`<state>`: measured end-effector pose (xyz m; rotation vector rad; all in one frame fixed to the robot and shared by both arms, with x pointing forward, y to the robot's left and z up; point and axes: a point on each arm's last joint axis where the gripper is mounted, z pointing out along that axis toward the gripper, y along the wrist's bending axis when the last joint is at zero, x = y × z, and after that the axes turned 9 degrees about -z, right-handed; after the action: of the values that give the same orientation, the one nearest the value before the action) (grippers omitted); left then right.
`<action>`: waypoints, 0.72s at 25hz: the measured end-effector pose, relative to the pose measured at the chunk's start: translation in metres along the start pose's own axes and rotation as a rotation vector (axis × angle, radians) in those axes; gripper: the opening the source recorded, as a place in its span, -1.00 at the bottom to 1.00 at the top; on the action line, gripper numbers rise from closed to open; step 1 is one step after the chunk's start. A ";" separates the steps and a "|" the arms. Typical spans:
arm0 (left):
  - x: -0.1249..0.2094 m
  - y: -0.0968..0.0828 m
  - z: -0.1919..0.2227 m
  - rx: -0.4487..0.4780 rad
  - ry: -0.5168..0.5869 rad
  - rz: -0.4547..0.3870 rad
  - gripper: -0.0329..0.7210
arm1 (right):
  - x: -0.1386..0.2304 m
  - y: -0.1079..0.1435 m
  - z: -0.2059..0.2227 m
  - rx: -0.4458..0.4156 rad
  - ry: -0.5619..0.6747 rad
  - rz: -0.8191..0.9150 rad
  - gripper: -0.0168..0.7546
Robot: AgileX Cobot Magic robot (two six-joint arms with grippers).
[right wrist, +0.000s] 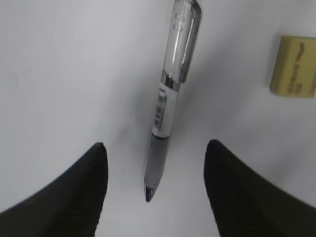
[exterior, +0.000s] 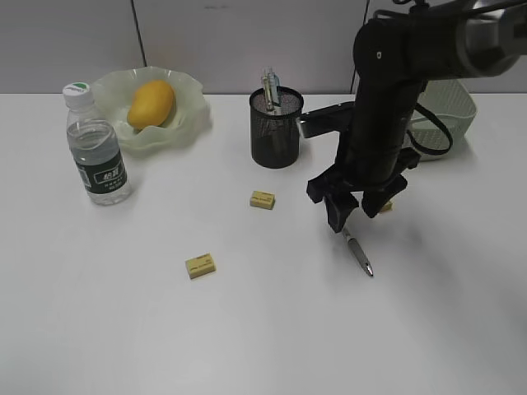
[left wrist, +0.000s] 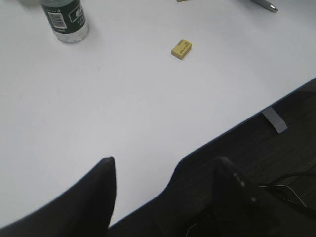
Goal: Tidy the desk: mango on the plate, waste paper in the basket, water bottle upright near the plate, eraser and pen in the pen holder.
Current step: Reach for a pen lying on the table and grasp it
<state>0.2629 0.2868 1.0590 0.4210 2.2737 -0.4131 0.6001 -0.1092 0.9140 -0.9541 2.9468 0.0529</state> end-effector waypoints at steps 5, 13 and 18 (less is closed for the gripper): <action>0.000 0.000 0.000 0.003 0.001 -0.002 0.29 | -0.008 -0.002 0.018 -0.004 0.019 0.004 0.25; 0.000 0.000 0.000 0.003 0.001 -0.002 0.27 | -0.009 -0.002 0.042 -0.009 0.053 0.014 -0.08; 0.000 0.000 0.000 0.003 0.001 -0.002 0.27 | -0.011 -0.003 0.042 -0.005 0.036 0.013 -0.56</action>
<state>0.2628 0.2865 1.0590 0.4209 2.2746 -0.4174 0.6122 -0.1029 0.8725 -0.9464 2.9869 0.0441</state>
